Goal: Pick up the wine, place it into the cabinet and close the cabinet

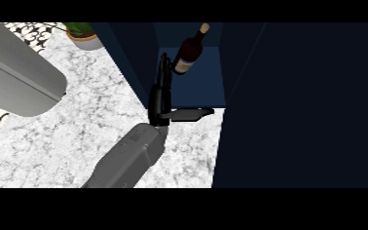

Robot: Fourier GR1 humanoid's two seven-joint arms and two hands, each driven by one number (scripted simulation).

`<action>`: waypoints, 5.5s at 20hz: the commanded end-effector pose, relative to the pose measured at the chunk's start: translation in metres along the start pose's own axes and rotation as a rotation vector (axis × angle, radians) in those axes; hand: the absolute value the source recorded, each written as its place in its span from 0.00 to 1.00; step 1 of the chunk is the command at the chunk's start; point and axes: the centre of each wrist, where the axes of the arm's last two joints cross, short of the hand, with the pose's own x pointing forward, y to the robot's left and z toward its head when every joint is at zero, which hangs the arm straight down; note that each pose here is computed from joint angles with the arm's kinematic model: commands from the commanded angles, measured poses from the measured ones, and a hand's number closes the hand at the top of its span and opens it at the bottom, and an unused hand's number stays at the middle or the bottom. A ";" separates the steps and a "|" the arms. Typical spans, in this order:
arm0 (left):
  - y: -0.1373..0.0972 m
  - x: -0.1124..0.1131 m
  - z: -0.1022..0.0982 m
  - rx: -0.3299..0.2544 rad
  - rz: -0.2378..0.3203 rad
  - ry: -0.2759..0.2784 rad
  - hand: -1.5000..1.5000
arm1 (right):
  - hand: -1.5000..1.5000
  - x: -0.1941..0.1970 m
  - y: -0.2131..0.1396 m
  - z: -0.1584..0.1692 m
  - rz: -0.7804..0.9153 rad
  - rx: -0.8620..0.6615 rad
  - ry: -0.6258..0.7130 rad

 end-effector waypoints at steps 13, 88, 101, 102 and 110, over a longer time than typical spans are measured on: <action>0.001 0.079 0.105 0.036 0.047 -0.022 0.00 | 0.00 0.014 -0.003 0.029 -0.007 -0.023 -0.015; 0.213 0.208 0.094 -0.085 0.149 -0.055 0.00 | 1.00 0.020 0.161 -0.040 -0.136 0.443 0.059; 0.218 0.203 0.092 -0.040 0.152 -0.061 0.00 | 1.00 0.026 0.193 -0.178 0.026 0.347 -0.020; 0.227 0.217 0.098 -0.066 0.153 -0.056 0.00 | 1.00 0.019 0.183 -0.185 0.075 0.330 -0.030; 0.223 0.197 0.092 -0.042 0.142 -0.070 0.00 | 1.00 -0.003 0.170 -0.240 0.105 0.252 0.018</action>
